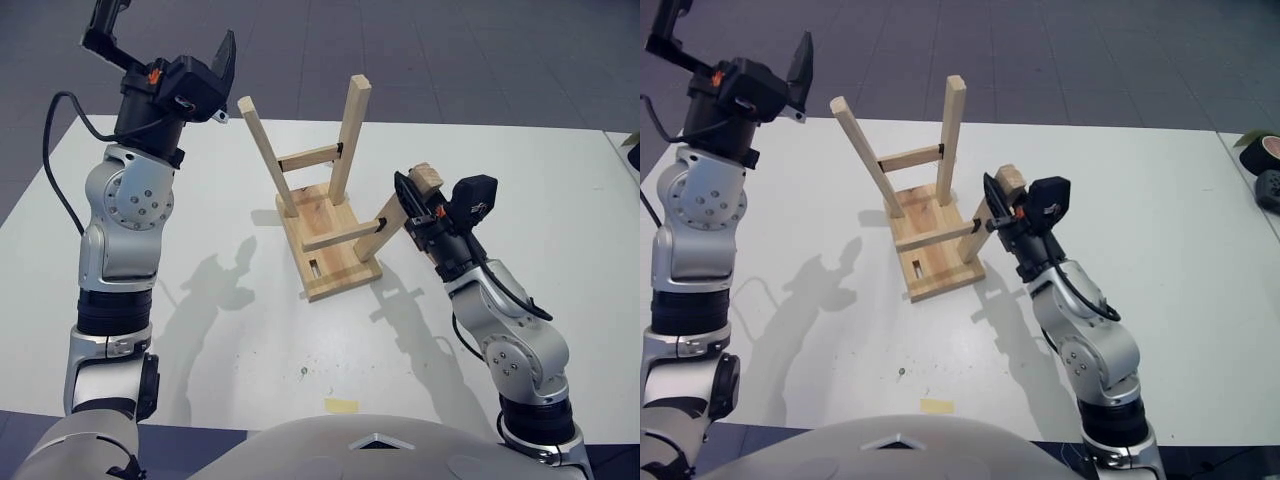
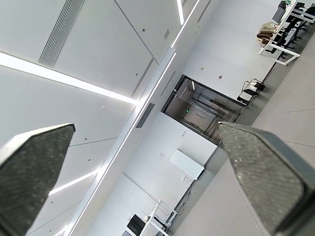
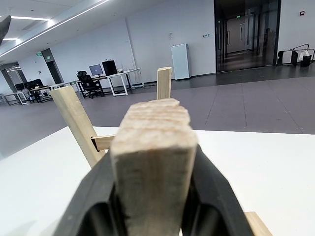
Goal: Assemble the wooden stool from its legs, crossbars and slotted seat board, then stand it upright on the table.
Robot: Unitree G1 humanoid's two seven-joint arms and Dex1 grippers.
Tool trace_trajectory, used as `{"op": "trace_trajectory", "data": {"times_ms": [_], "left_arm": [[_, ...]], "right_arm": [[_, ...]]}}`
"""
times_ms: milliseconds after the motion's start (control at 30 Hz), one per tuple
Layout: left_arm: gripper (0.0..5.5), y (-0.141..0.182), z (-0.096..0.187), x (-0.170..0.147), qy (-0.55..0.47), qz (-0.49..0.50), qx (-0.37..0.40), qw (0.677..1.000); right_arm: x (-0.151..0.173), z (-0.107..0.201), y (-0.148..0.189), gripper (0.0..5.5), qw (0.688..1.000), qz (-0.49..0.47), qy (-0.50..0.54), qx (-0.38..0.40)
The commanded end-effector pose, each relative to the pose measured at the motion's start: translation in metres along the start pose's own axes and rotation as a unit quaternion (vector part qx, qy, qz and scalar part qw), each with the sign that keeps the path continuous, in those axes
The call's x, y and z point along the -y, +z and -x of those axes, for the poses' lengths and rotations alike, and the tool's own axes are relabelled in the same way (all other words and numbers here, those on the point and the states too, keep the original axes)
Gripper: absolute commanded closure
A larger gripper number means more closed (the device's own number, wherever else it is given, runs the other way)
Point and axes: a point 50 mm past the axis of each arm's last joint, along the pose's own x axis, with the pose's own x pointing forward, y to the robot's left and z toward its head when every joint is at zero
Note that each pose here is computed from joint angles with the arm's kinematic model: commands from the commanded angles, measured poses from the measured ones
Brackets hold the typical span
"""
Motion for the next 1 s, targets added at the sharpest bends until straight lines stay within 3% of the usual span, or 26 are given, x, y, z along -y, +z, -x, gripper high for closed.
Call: {"op": "trace_trajectory", "data": {"times_ms": [33, 167, 233, 333, 400, 467, 533, 667, 800, 867, 1000], "left_arm": [[0.10, 0.000, 0.001, 0.002, -0.002, 0.009, -0.005, 1.000], [0.10, 0.000, -0.001, 0.005, -0.009, 0.015, -0.003, 1.000], [0.10, -0.002, 0.003, 0.002, -0.004, 0.010, -0.013, 1.000], [0.10, -0.003, 0.005, 0.000, 0.001, 0.010, -0.020, 1.000], [0.10, -0.002, 0.007, 0.000, 0.003, 0.010, -0.022, 1.000], [0.10, -0.002, 0.008, 0.000, 0.004, 0.010, -0.026, 1.000], [0.10, -0.003, 0.010, -0.001, 0.005, 0.009, -0.030, 0.999], [0.10, -0.003, 0.010, 0.000, 0.004, 0.014, -0.030, 0.999], [0.10, -0.002, 0.009, 0.002, 0.000, 0.021, -0.030, 0.999], [0.10, -0.003, 0.010, 0.004, -0.004, 0.030, -0.038, 0.999], [0.10, -0.005, 0.010, 0.006, -0.006, 0.033, -0.042, 0.999]], "right_arm": [[0.002, -0.005, 0.008, 3.99, 1.000, -0.003, -0.001, 0.009], [-0.001, -0.002, 0.050, 3.26, 0.988, -0.084, 0.012, 0.127], [0.003, 0.001, 0.074, 2.97, 0.967, -0.153, 0.036, 0.201], [0.031, 0.013, 0.101, 2.47, 0.942, -0.207, 0.019, 0.264], [0.060, 0.020, 0.101, 2.05, 0.941, -0.213, -0.033, 0.260], [0.091, 0.030, 0.075, 1.74, 0.979, -0.110, -0.091, 0.147], [0.104, 0.042, 0.048, 1.48, 0.996, -0.033, -0.070, 0.033], [0.120, 0.067, -0.002, 0.82, 0.989, 0.032, -0.022, -0.142], [0.133, 0.078, -0.032, 0.16, 0.975, 0.028, -0.052, -0.215], [0.131, 0.079, -0.049, 0.11, 0.962, 0.037, -0.034, -0.269], [0.128, 0.073, -0.056, 0.78, 0.949, 0.037, 0.013, -0.313]]}}
